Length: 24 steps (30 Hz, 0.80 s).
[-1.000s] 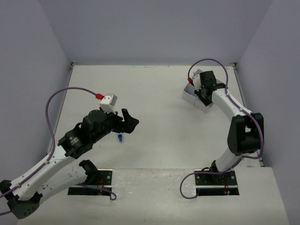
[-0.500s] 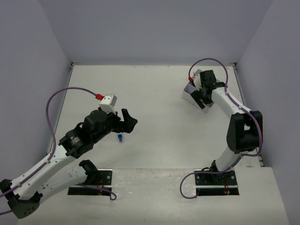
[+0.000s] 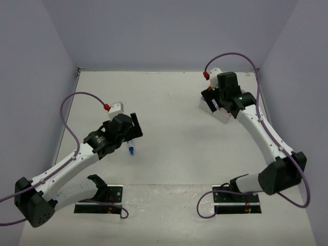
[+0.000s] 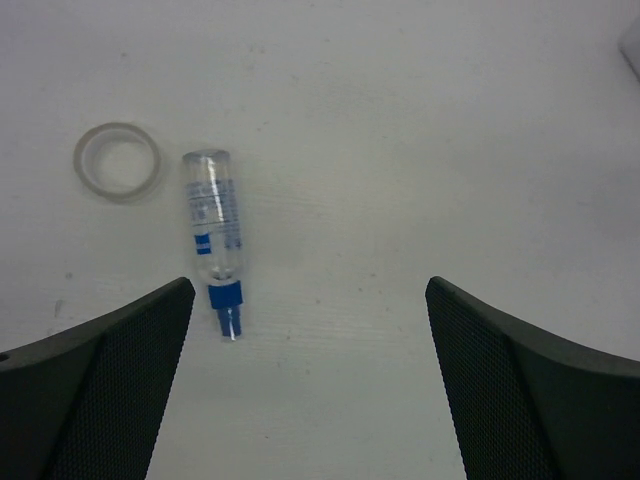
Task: Sort the stationery into containers
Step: Pick up the stationery from the center of the board.
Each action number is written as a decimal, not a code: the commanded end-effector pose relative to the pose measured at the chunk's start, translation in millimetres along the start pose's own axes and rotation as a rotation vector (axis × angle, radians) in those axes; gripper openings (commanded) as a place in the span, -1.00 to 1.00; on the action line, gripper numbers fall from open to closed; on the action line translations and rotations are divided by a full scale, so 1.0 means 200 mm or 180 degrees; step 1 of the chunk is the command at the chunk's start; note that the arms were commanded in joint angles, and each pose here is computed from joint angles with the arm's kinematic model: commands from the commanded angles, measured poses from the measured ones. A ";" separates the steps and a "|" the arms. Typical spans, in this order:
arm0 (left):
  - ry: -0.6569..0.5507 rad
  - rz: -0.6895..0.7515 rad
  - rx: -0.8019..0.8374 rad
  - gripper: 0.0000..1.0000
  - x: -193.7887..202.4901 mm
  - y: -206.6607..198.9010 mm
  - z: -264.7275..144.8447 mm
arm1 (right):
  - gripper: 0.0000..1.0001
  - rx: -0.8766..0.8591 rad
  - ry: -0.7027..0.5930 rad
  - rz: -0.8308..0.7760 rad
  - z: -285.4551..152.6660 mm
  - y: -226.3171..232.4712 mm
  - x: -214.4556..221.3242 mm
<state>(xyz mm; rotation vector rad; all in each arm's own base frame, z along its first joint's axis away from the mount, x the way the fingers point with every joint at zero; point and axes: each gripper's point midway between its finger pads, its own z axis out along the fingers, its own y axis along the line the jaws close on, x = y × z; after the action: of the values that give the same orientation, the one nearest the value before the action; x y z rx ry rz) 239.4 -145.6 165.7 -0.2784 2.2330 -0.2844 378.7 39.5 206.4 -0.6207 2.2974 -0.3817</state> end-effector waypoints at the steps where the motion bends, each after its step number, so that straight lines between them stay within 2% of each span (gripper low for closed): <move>1: -0.0050 -0.0435 -0.0776 1.00 0.00 0.27 0.13 | 0.98 0.0068 -0.0945 0.0627 -0.37 0.07 -0.28; 3: -0.0006 -0.0507 -0.0880 1.00 0.01 0.33 0.20 | 0.97 -0.0362 -0.1105 0.1290 -0.43 0.20 -0.32; 4: 0.0011 -0.0565 -0.0926 1.00 0.01 0.33 0.22 | 0.98 -0.0565 -0.1098 0.1443 -0.44 0.26 -0.33; 5: 0.0076 -0.0564 -0.0992 1.00 0.04 0.34 0.24 | 0.97 -0.0954 -0.1086 0.1430 -0.44 0.38 -0.31; 8: 0.0235 -0.0673 -0.1081 0.99 0.06 0.31 0.30 | 0.97 -0.1624 -0.1291 0.1461 -0.48 0.57 -0.34; 10: 0.0369 -0.0729 -0.1199 0.96 0.11 0.30 0.34 | 0.98 -0.1890 -0.1314 0.1610 -0.48 0.66 -0.30; 14: 0.0578 -0.0673 -0.1442 0.75 0.20 0.33 0.44 | 0.97 -0.2163 -0.1394 0.2089 -0.52 0.72 -0.30; 19: 0.0655 -0.0658 -0.1511 0.70 0.24 0.32 0.51 | 0.98 -0.3119 -0.1700 0.1935 -0.73 0.89 -0.29; 24: 0.0713 -0.0648 -0.1507 0.48 0.29 0.32 0.53 | 0.98 -0.3215 -0.1744 0.1920 -0.76 0.90 -0.30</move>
<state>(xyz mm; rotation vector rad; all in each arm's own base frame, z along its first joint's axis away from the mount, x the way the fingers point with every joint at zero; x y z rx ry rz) 265.4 -104.5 32.5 -0.7173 2.5306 0.1739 258.2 219.9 228.3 -0.3036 2.0206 0.9989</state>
